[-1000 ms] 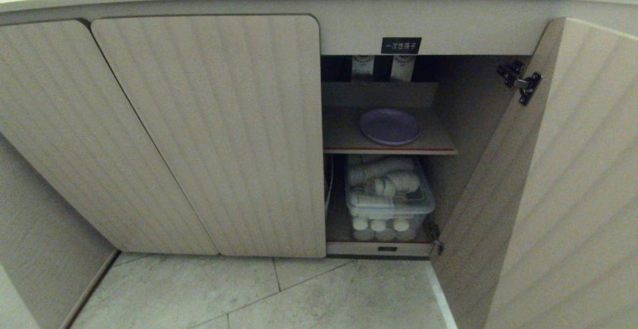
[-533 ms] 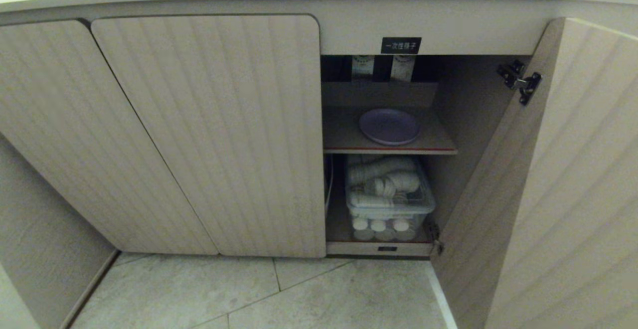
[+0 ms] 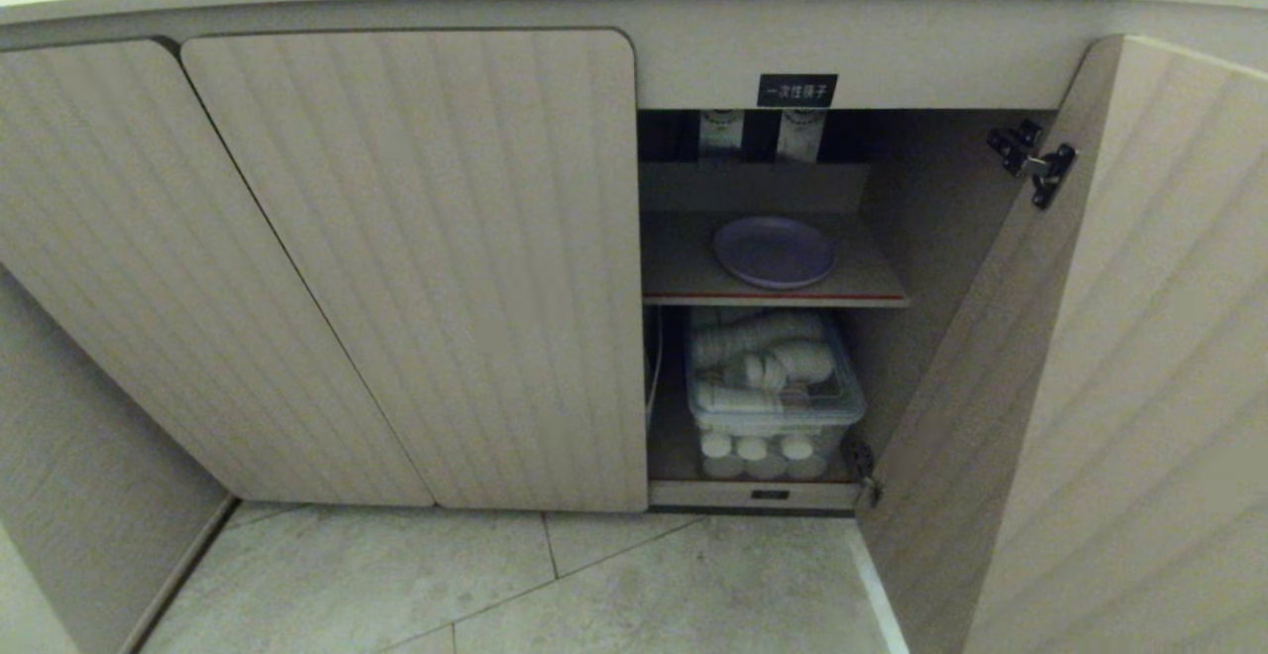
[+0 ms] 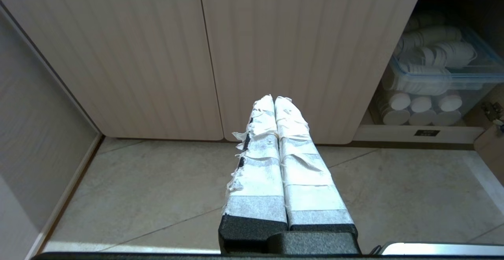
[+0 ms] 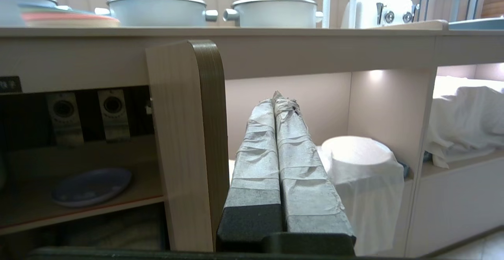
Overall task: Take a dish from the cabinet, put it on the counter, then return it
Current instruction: Close the cabinet door
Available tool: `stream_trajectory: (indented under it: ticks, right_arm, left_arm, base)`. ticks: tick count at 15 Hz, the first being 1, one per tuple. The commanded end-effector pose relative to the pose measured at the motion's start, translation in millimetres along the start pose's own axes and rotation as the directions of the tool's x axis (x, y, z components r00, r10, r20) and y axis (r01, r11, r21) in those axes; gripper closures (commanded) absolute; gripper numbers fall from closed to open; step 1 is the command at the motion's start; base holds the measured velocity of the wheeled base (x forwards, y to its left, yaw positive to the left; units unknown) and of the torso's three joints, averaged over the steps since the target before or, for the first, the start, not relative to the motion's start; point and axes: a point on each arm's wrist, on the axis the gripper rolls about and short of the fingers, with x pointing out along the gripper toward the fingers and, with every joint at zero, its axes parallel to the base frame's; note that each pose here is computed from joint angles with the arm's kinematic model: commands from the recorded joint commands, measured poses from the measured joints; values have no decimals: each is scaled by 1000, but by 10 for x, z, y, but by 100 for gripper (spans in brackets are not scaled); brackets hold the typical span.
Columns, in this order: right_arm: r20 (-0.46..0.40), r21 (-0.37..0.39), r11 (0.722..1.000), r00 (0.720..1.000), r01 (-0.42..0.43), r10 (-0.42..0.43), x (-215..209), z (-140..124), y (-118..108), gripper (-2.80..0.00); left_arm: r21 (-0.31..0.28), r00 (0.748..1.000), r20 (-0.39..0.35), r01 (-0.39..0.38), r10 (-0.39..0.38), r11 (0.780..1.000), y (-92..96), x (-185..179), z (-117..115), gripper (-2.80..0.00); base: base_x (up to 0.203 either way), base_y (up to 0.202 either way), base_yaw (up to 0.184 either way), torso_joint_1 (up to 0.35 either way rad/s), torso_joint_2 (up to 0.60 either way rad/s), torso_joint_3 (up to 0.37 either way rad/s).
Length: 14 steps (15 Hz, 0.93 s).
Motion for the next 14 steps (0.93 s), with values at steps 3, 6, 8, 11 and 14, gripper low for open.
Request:
stream_trajectory:
  ticks: [3,6,8,11,14]
  right_arm:
    - [-51,-18,1000,999,0,-1,107,-23,46,0]
    - [-101,-43,997,993,58,-63,174,-60,65,0]
    - [-121,-55,997,991,57,-63,203,-77,80,0]
    - [-174,-88,994,982,63,-78,300,-117,131,0]
    - [-228,-121,990,969,71,-98,410,-160,185,0]
  left_arm:
    - [0,1000,0,0,0,1000,0,0,0,0]
    - [0,1000,0,-1,1,1000,0,0,0,0]
    - [0,1000,0,0,0,1000,0,0,0,0]
    - [0,1000,0,0,0,1000,0,0,0,0]
    - [0,1000,0,0,0,1000,0,0,0,0]
  base:
    - [0,0,0,0,0,0]
    - [0,0,0,0,0,0]
    - [0,0,0,0,0,0]
    - [0,0,0,0,0,0]
    - [0,0,0,0,0,0]
